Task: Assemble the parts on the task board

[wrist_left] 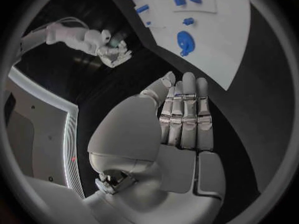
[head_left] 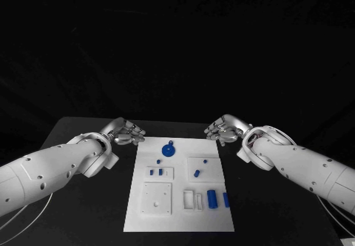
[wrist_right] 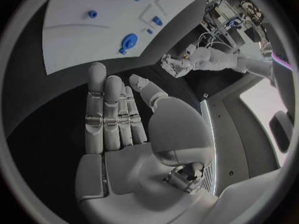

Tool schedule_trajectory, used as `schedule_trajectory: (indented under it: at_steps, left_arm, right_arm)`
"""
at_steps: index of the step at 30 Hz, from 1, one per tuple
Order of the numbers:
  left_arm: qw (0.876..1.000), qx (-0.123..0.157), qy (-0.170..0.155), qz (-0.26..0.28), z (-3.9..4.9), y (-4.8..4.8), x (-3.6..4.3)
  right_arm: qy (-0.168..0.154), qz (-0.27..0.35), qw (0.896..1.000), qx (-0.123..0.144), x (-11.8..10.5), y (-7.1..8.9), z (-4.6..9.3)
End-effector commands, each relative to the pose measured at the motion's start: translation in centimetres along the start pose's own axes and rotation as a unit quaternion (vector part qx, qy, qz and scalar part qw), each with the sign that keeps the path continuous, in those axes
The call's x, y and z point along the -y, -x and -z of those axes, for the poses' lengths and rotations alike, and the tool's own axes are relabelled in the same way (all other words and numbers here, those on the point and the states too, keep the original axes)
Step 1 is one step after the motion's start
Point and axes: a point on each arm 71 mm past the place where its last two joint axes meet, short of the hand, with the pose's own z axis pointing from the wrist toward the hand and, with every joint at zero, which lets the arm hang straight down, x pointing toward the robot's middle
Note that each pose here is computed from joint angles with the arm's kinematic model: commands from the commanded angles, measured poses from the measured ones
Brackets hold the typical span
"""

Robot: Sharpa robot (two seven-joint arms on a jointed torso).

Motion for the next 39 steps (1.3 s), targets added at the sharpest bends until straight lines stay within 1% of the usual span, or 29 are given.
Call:
schedule_trajectory:
  at_steps: [1, 2, 6, 10, 14, 19, 26, 31, 39]
  left_arm:
    - [0.988, 0.024, -0.016, 0.15, 0.7, 0.58, 0.8]
    - [0.987, 0.023, -0.018, 0.157, 0.86, 0.61, 0.9]
    - [0.98, 0.012, -0.03, 0.197, 1.88, 0.58, 1.55]
    - [0.974, 0.005, -0.042, 0.223, 2.61, 0.37, 2.16]
    - [0.971, 0.0, -0.049, 0.236, 2.94, 0.16, 2.57]
    - [0.968, 0.0, -0.054, 0.245, 3.08, 0.0, 2.83]
    - [0.967, -0.001, -0.055, 0.25, 3.19, -0.02, 2.91]
    - [0.966, -0.002, -0.053, 0.252, 3.24, 0.0, 2.87]
    - [0.966, -0.002, -0.05, 0.253, 3.26, 0.04, 2.79]
  right_arm:
    - [0.008, 0.131, 0.989, -0.061, -0.5, -1.9, 0.4]
    - [0.009, 0.142, 0.988, -0.065, -0.6, -2.2, 0.5]
    - [0.01, 0.21, 0.974, -0.086, -1.1, -3.9, 1.0]
    - [0.006, 0.261, 0.961, -0.094, -1.4, -5.5, 1.3]
    - [0.002, 0.293, 0.952, -0.093, -1.5, -6.5, 1.5]
    - [-0.006, 0.321, 0.943, -0.088, -1.5, -7.5, 1.7]
    - [-0.015, 0.341, 0.937, -0.08, -1.1, -8.5, 1.6]
    - [-0.013, 0.353, 0.933, -0.067, -0.9, -9.0, 1.4]
    - [-0.012, 0.356, 0.932, -0.062, -0.5, -9.7, 1.0]
